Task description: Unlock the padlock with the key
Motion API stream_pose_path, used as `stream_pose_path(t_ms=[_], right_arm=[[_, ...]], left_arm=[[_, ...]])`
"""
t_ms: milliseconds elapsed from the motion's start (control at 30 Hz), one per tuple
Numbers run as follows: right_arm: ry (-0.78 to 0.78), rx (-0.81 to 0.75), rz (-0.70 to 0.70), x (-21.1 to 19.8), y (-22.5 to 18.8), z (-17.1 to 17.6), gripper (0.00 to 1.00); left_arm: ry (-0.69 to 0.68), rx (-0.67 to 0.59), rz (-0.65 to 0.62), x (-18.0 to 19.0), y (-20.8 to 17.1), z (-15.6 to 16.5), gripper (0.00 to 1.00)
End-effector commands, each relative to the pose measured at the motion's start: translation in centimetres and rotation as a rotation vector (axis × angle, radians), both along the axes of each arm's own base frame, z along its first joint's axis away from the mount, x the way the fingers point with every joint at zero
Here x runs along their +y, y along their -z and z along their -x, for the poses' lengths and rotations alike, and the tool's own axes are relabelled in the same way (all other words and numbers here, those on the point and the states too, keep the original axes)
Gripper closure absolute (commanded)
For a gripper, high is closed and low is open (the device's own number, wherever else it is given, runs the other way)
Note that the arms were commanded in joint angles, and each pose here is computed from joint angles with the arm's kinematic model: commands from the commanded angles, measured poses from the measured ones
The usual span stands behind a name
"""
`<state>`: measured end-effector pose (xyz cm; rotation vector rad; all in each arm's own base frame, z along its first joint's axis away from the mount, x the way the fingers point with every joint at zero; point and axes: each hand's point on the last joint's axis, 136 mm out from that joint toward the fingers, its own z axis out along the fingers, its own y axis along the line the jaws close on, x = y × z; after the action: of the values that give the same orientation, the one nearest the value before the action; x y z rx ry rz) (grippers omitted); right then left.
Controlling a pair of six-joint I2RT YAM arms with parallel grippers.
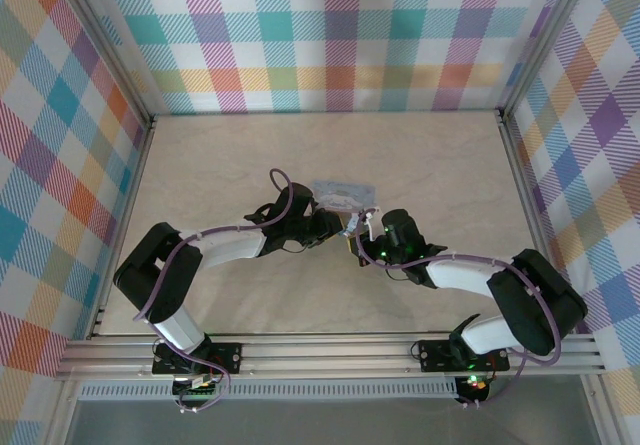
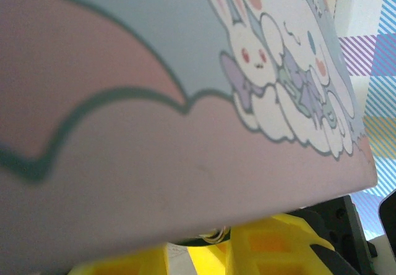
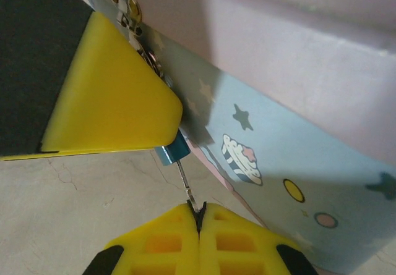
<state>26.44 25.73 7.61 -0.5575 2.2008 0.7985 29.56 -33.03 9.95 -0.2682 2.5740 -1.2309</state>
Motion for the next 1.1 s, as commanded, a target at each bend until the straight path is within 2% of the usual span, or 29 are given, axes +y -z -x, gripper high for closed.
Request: stream_pose_path(t_ms=[0,600,1067], right_arm=[[-0.034,-0.142,-0.083,1.5,-3.7,-1.5,1.0],[-0.076,-0.197,-0.155,3.0,-5.3,-2.9,1.0],[-0.069,-0.219,-0.153,2.8,-5.8,-4.1,1.0]], left_arm=[[0.066,-0.046,0.077,-1.5,-3.3,0.6,0.97],[0.072,-0.046,0.082,-1.6,-3.4,0.7,0.97],[0.076,-0.042,0.073,-1.6,-3.1,0.8,0.97]])
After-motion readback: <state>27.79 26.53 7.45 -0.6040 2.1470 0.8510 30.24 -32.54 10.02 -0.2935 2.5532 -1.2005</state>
